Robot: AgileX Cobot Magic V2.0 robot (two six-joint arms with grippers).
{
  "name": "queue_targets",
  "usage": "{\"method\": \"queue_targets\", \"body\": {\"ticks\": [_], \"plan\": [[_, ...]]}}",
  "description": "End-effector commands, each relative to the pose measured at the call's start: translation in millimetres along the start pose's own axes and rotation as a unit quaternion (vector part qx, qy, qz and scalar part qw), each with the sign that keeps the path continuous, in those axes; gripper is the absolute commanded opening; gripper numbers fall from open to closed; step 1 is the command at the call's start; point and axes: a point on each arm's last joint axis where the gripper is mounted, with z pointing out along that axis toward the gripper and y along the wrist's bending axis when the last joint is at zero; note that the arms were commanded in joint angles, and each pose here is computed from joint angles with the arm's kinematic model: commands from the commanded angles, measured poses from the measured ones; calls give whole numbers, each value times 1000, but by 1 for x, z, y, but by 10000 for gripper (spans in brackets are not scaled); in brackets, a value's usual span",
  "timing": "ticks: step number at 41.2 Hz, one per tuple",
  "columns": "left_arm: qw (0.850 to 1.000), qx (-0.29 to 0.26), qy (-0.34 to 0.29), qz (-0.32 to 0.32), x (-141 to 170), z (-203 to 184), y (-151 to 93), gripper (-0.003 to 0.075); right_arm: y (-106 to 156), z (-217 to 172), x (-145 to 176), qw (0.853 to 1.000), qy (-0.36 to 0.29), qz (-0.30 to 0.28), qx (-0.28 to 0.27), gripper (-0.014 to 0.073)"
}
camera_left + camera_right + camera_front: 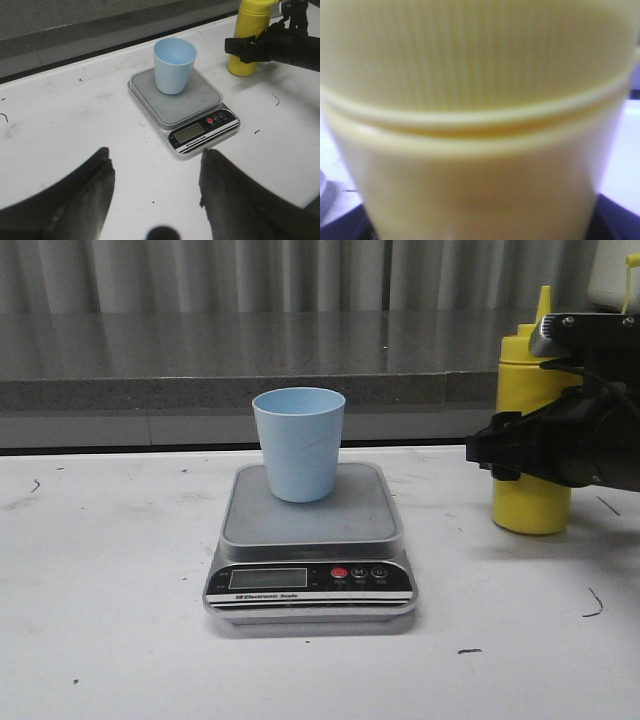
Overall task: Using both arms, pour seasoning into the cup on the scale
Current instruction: 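Lift the yellow bottle and tilt its nozzle over the blue cup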
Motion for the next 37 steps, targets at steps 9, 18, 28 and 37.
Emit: {"method": "queue_targets", "body": {"ticks": [9,18,28,37], "plan": [[999,5,-46,-5,-13,-4,-1,385,8,-26,-74,997,-68,-9,-20,316],[999,5,-46,-5,-13,-4,-1,385,17,-53,-129,995,-26,-88,-49,316],[999,5,-46,-5,-13,-4,-1,385,27,-65,-181,980,48,-179,-75,316],[999,5,-46,-5,-13,-4,-1,385,52,-72,-206,944,44,-313,-95,316]]}}
